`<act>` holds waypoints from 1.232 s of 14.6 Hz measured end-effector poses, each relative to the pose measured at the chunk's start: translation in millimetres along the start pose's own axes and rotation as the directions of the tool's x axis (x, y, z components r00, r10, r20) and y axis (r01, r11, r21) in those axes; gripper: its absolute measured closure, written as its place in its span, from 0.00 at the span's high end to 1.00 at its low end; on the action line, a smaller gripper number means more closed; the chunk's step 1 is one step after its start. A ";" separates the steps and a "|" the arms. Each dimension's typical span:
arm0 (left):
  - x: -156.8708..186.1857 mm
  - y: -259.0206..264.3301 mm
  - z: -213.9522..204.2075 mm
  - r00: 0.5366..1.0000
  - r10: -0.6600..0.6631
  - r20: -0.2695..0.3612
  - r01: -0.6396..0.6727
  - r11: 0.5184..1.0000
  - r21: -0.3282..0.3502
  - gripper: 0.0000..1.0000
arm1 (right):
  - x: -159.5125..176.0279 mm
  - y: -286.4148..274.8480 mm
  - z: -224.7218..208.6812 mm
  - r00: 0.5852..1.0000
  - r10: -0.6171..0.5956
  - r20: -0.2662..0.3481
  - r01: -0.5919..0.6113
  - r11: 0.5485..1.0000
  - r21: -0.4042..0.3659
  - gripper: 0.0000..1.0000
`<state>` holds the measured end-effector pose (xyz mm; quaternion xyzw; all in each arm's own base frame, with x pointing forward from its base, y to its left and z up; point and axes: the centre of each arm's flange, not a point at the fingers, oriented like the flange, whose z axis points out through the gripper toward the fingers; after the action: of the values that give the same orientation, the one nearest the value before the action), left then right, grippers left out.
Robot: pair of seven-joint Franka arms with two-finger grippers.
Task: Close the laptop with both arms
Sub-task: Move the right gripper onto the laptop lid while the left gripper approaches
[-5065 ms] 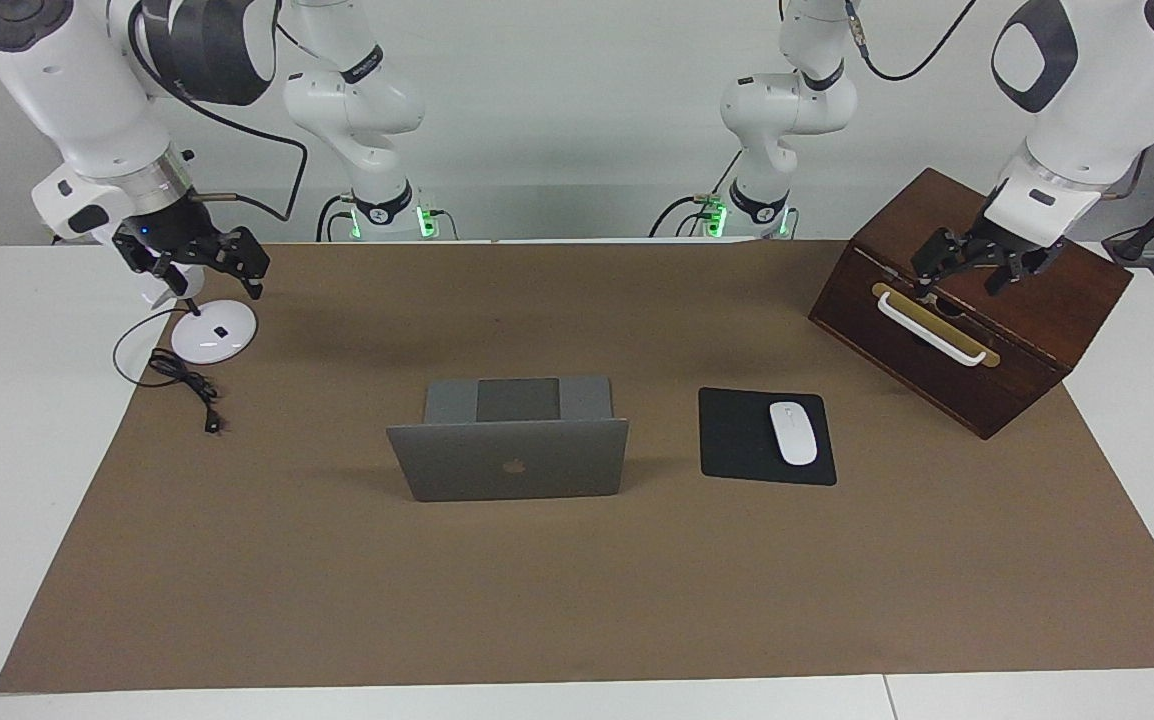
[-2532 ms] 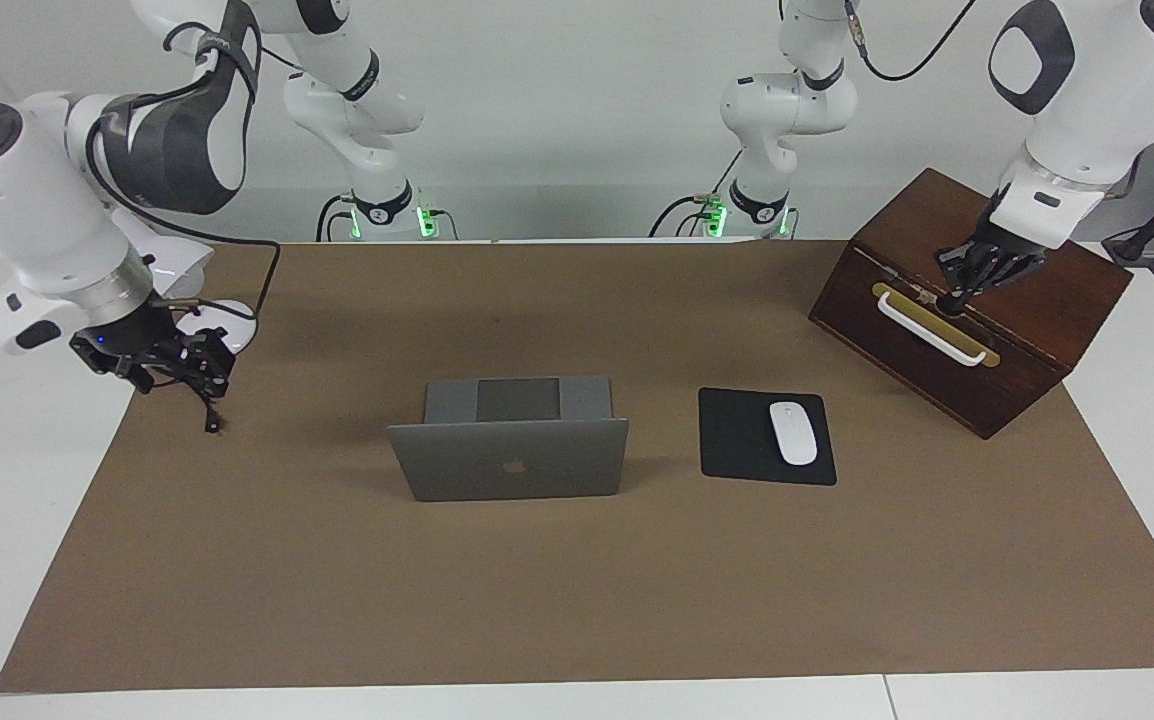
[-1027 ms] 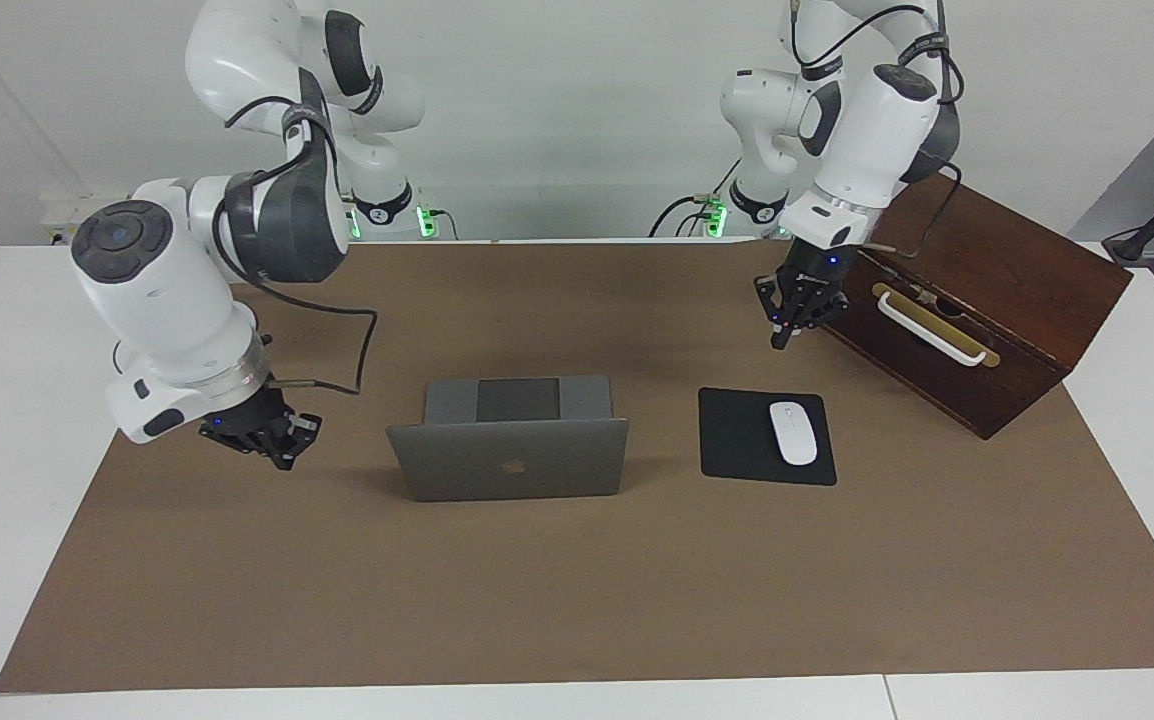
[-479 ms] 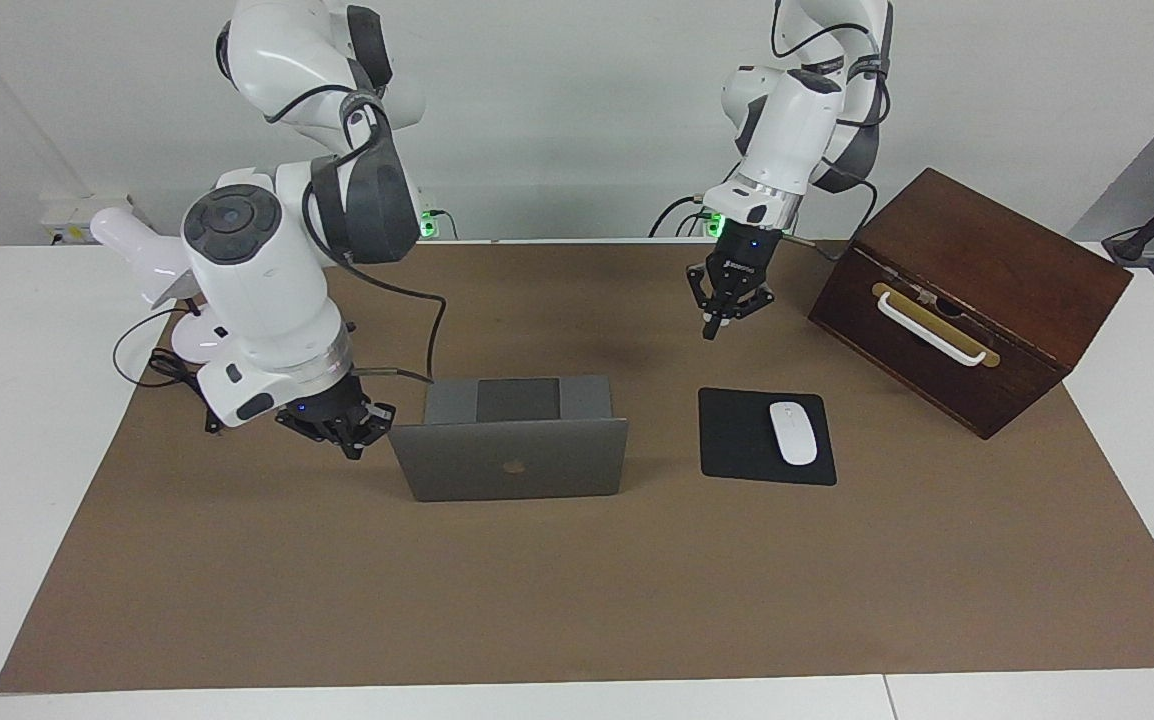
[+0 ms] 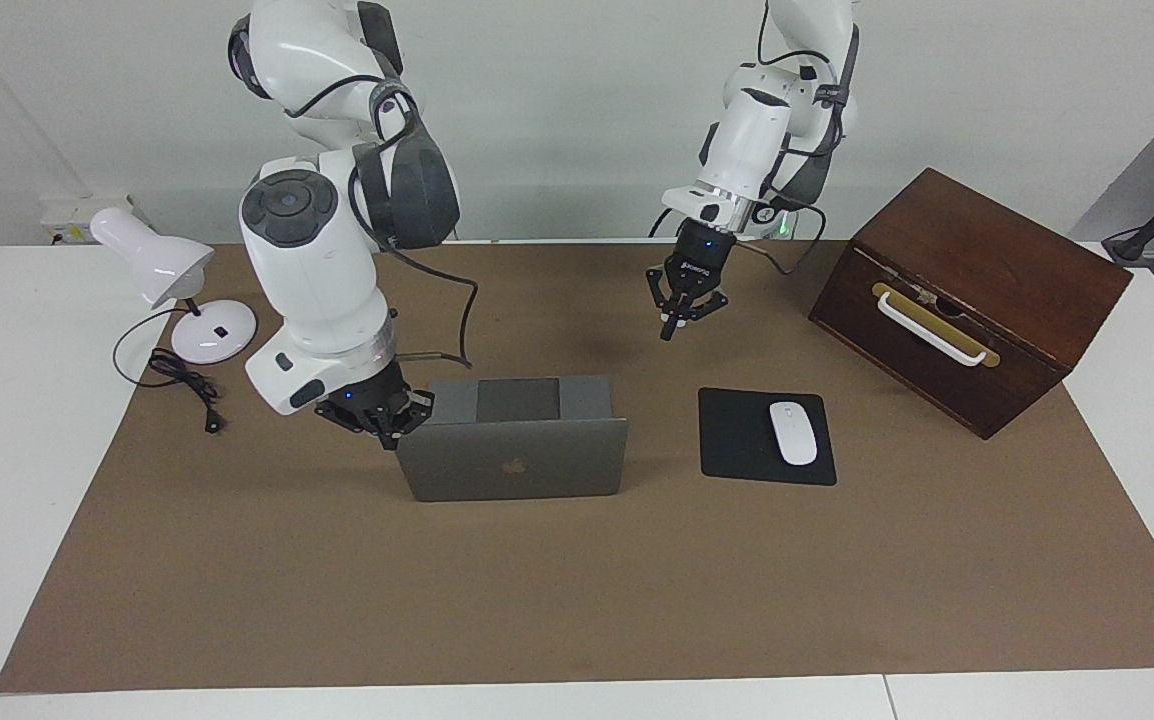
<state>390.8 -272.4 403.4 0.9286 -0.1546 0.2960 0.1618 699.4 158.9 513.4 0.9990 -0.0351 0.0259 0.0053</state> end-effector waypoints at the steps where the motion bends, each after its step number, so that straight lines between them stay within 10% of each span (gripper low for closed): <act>1: -3.8 6.1 5.9 1.000 0.009 -0.010 -0.009 1.000 -0.007 0.01 | -0.2 -0.8 0.0 1.000 -0.001 0.000 0.001 1.000 0.000 0.01; 18: -55.0 36.1 84.3 0.991 0.097 -0.093 -0.100 0.995 -0.028 0.01 | -25.6 -84.3 -6.0 0.998 0.040 -0.056 -0.038 0.999 0.034 0.01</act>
<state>376.3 -327.4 312.8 0.9025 -0.1972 0.3435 0.1690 679.6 244.9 517.3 0.9970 -0.0541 0.0548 -0.0105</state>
